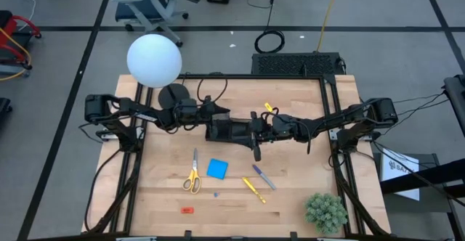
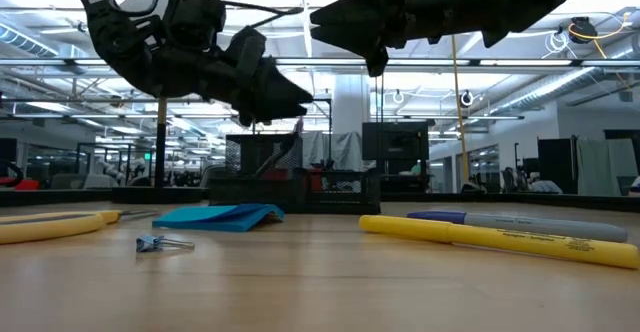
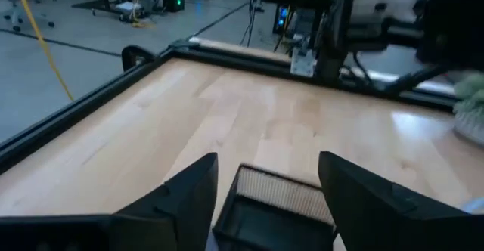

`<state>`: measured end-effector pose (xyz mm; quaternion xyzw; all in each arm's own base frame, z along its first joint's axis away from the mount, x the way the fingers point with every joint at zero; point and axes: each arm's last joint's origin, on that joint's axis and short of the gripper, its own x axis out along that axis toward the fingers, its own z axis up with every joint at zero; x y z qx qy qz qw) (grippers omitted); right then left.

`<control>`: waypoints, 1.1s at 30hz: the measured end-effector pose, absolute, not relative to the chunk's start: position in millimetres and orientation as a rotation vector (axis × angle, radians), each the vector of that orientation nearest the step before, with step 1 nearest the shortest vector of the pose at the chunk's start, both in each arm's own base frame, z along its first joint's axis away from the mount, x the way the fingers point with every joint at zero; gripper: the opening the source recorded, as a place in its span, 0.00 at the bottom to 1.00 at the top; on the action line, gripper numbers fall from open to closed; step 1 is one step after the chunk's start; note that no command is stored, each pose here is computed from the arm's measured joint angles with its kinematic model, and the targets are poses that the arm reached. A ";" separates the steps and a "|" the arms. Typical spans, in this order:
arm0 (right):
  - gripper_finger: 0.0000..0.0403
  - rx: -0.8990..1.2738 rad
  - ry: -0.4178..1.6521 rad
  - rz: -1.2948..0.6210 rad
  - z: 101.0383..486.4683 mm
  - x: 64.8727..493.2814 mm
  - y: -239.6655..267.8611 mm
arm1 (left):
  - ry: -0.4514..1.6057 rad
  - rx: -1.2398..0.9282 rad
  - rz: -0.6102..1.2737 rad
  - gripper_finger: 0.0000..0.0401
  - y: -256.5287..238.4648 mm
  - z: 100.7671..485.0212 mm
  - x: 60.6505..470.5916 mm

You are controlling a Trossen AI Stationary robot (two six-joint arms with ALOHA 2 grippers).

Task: Pick and place office supplies into organizer
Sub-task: Put the blue pen into the black mesh desk organizer

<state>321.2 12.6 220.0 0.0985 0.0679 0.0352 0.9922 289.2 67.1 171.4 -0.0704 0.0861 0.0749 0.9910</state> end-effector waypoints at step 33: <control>0.26 0.170 0.093 0.120 224.3 321.0 25.2 | 0.085 -0.060 0.066 0.61 22.6 252.8 239.9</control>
